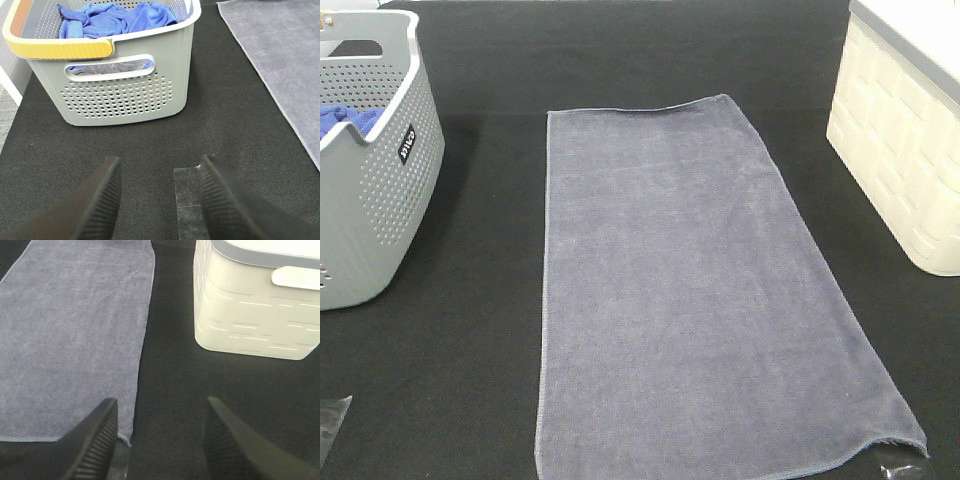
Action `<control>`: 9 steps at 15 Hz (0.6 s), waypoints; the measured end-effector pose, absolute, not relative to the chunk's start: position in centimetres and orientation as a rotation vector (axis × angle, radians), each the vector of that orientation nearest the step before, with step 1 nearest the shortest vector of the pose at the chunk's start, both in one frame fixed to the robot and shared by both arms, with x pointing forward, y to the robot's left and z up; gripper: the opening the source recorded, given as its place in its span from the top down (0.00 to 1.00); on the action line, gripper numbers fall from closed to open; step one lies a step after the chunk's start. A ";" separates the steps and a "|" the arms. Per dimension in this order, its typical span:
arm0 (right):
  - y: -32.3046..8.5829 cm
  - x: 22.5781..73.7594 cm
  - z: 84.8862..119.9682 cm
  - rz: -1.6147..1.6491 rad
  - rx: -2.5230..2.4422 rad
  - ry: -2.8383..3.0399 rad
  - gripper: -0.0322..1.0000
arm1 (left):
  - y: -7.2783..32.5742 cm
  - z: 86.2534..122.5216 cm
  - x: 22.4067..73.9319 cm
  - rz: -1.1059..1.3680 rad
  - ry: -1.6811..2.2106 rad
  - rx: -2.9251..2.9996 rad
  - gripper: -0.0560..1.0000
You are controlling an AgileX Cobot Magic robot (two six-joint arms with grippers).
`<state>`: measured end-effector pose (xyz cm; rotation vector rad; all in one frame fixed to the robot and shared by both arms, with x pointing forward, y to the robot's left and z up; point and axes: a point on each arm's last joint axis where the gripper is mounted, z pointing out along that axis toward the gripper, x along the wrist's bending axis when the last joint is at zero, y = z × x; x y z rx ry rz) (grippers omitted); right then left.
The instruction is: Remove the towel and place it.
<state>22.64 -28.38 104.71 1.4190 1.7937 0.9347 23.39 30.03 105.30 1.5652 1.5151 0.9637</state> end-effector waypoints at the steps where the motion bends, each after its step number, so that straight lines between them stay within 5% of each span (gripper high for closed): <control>1: -28.4 22.6 104.7 0.935 1.419 1.794 0.49 | 30.0 105.3 23.4 0.964 1.515 1.565 0.50; 9: -28.4 22.6 104.7 0.935 1.419 1.794 0.49 | 30.0 105.3 23.4 0.964 1.515 1.565 0.50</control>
